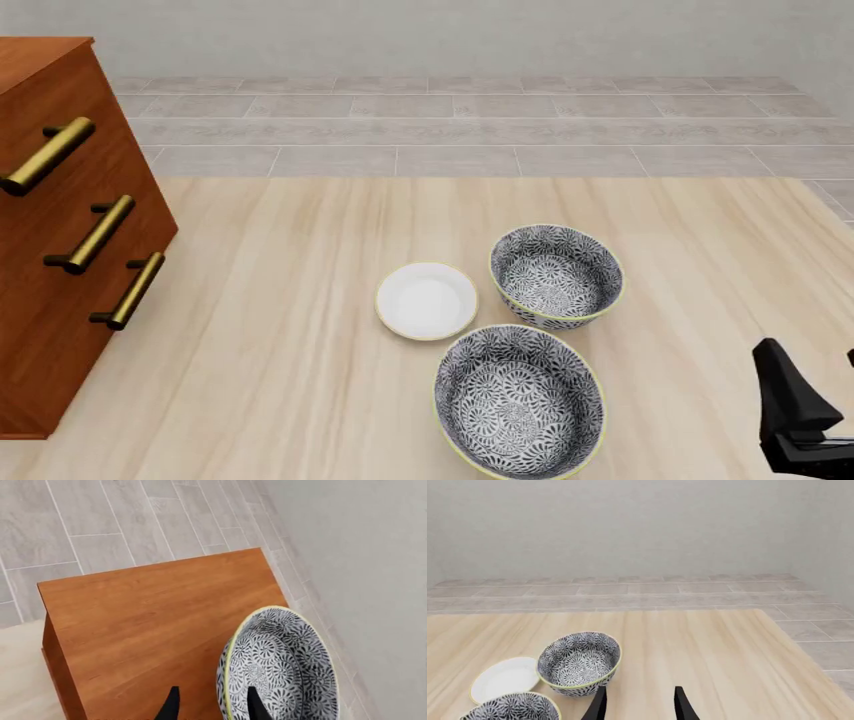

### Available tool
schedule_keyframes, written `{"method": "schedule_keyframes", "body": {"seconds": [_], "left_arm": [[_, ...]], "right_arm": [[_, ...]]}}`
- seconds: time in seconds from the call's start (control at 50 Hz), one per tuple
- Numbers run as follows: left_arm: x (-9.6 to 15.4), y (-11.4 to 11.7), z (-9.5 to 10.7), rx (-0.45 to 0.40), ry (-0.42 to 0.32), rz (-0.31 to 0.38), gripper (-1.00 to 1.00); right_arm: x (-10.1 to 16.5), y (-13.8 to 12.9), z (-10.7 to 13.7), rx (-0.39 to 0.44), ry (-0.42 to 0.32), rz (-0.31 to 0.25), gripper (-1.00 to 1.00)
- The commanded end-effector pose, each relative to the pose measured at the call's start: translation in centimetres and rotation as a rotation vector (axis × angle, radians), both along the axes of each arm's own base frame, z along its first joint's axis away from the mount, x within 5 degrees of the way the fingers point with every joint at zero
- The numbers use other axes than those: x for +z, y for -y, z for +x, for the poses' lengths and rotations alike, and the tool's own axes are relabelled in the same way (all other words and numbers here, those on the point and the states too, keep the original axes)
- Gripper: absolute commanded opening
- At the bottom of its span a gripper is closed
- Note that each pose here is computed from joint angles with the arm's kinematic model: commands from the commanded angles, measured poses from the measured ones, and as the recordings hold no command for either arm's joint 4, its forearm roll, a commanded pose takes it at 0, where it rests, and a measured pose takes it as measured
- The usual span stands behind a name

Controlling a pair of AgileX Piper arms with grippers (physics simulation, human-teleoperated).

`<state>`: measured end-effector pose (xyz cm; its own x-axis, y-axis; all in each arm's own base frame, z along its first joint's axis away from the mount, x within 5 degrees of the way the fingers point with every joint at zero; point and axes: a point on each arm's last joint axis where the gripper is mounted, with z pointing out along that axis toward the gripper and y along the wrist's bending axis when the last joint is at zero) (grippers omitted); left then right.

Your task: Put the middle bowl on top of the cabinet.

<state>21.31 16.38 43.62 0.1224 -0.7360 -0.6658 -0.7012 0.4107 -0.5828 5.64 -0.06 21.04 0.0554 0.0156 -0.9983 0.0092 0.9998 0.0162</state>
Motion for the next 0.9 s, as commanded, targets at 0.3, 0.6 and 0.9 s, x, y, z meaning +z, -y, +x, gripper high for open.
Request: {"method": "schedule_keyframes", "body": {"seconds": [0.3, 0.6, 0.9], "left_arm": [[2.0, 1.6, -1.7, -0.006, 0.050, 0.031, 1.00], [3.4, 3.1, -2.8, -0.029, 0.085, 0.053, 1.00], [4.3, 5.1, -4.2, -0.068, 0.130, 0.081, 1.00]], "right_arm": [[0.0, 0.0, 0.0, 0.002, -0.001, 0.000, 1.00], [0.0, 0.0, 0.0, 0.001, 0.003, 0.001, 1.00], [0.0, 0.0, 0.0, -0.002, 0.005, 0.002, 1.00]]}}
